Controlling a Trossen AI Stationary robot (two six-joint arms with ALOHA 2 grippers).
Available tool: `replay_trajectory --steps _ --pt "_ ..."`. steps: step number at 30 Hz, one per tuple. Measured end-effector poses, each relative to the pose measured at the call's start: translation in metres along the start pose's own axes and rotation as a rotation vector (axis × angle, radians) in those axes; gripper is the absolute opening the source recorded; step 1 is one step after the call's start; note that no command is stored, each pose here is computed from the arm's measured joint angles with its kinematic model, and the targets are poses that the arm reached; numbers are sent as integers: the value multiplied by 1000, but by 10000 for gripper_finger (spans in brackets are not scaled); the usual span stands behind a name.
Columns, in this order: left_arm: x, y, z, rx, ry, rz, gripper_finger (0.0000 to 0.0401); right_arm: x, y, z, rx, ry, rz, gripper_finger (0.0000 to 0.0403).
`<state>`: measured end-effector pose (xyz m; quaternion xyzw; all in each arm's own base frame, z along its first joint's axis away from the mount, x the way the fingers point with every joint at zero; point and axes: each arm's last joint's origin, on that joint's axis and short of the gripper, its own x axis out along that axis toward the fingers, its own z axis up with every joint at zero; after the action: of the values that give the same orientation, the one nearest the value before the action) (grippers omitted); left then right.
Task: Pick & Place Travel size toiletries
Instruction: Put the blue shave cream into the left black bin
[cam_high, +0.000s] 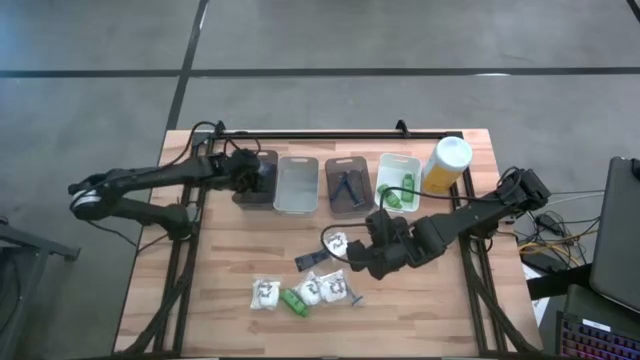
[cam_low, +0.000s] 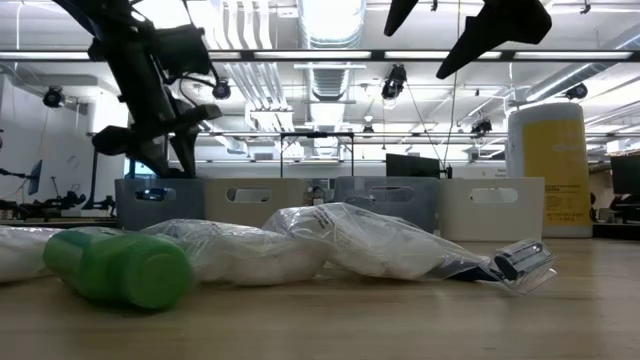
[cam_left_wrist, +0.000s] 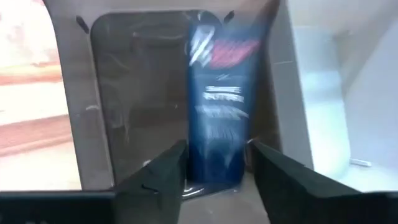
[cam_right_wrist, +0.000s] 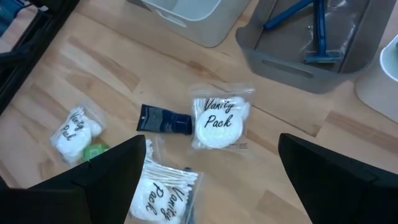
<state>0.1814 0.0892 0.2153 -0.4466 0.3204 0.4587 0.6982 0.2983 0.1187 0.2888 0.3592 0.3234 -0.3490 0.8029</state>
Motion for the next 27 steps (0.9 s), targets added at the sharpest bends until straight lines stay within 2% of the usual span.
replay_trajectory --steps 7,11,15,18,21,27 --pt "-7 -1 0 -34 7 -36 260 0 -1 0 -39 2 -6 364" --pt "-34 -15 3 105 15 -207 280 -2 -1 1 -59 4 1 364" --pt "-68 -36 -2 256 29 -403 282 -5 -3 3 -91 1 5 364" --pt "-87 -53 -13 357 37 -494 277 -6 -4 4 -118 3 -5 364" --pt "-97 -69 -28 435 39 -534 275 -6 -6 4 -139 7 -19 364" --pt "-94 -95 -70 590 67 -501 275 -7 -10 2 -181 29 -59 364"
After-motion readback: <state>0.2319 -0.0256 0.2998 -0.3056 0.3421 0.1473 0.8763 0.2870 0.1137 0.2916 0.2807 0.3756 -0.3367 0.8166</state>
